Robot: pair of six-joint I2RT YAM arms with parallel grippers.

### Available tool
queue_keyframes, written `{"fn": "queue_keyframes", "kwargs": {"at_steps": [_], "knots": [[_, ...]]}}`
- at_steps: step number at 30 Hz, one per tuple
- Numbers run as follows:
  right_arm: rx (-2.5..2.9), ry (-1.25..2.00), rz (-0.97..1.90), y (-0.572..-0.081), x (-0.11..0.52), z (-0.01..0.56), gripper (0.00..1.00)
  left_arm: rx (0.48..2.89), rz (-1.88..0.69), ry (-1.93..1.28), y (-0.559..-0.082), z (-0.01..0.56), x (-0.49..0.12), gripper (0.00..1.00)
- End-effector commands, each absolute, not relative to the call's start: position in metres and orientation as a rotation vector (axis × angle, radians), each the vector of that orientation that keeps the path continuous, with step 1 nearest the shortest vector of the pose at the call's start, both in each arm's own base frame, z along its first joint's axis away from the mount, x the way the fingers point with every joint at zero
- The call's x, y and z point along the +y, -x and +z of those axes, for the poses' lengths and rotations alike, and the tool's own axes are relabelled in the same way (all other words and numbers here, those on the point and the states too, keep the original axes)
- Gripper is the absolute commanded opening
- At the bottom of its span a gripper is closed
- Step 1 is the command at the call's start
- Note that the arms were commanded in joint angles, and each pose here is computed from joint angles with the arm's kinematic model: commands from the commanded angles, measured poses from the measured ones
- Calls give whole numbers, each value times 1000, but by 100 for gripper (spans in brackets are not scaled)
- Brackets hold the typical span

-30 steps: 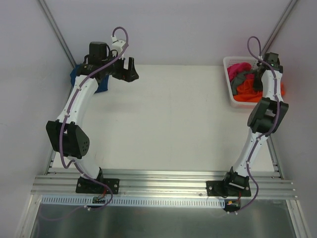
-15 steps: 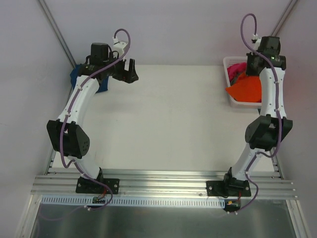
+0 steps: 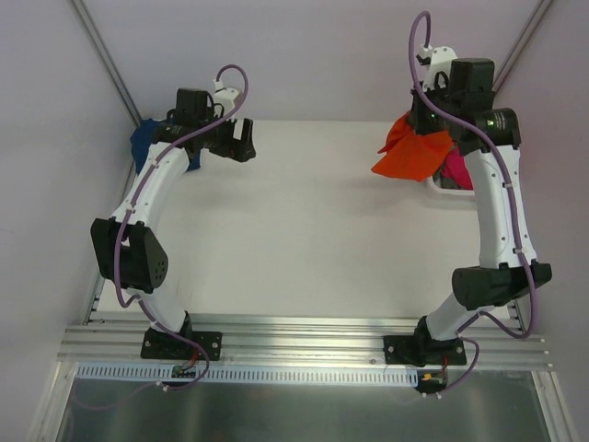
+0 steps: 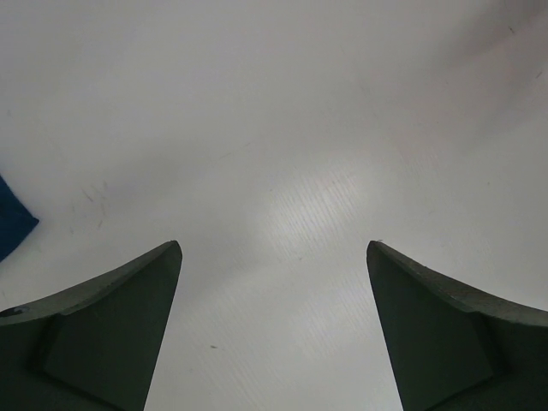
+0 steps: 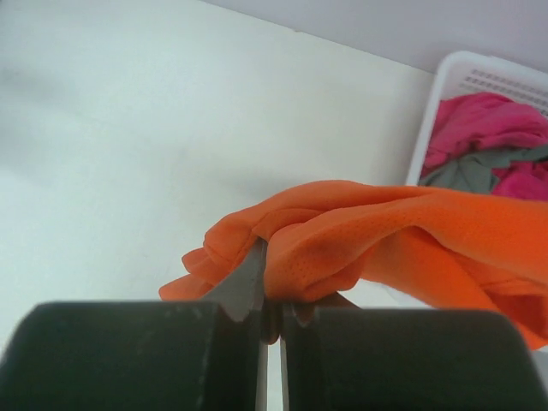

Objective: Fold and stack the t-shirts
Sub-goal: Move the tshirt to the center of the board

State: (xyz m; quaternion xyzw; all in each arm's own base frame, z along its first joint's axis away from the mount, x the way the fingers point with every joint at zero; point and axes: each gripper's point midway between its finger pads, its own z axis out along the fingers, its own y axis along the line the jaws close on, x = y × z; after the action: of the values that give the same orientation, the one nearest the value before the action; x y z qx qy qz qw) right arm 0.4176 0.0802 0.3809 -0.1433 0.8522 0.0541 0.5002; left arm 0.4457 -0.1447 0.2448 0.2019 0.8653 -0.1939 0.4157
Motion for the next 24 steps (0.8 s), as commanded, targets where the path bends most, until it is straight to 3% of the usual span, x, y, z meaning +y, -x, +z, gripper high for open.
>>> {"fn": "queue_keyframes", "kwargs": {"at_steps": [1, 11, 14, 15, 17, 18, 20, 24], "knots": [[1891, 504, 267, -379, 122, 434, 1, 2142, -394, -496, -455, 252, -137, 91], [1575, 623, 425, -331, 190, 529, 1, 2137, -293, -297, -466, 263, -109, 96], [1569, 654, 434, -321, 200, 527, 0, 2105, -257, -270, -467, 276, -100, 99], [1640, 667, 425, -328, 202, 502, 9, 2097, -246, -265, -466, 279, -98, 99], [1752, 687, 409, -324, 197, 463, 45, 2088, -222, -253, -466, 283, -93, 99], [1794, 714, 402, -321, 196, 445, 76, 2081, -219, -246, -466, 286, -89, 99], [1945, 723, 386, -321, 192, 389, 99, 2063, -223, -240, -464, 294, -88, 99], [2077, 727, 409, -306, 187, 343, 97, 2027, -257, -246, -458, 309, -92, 99]]}}
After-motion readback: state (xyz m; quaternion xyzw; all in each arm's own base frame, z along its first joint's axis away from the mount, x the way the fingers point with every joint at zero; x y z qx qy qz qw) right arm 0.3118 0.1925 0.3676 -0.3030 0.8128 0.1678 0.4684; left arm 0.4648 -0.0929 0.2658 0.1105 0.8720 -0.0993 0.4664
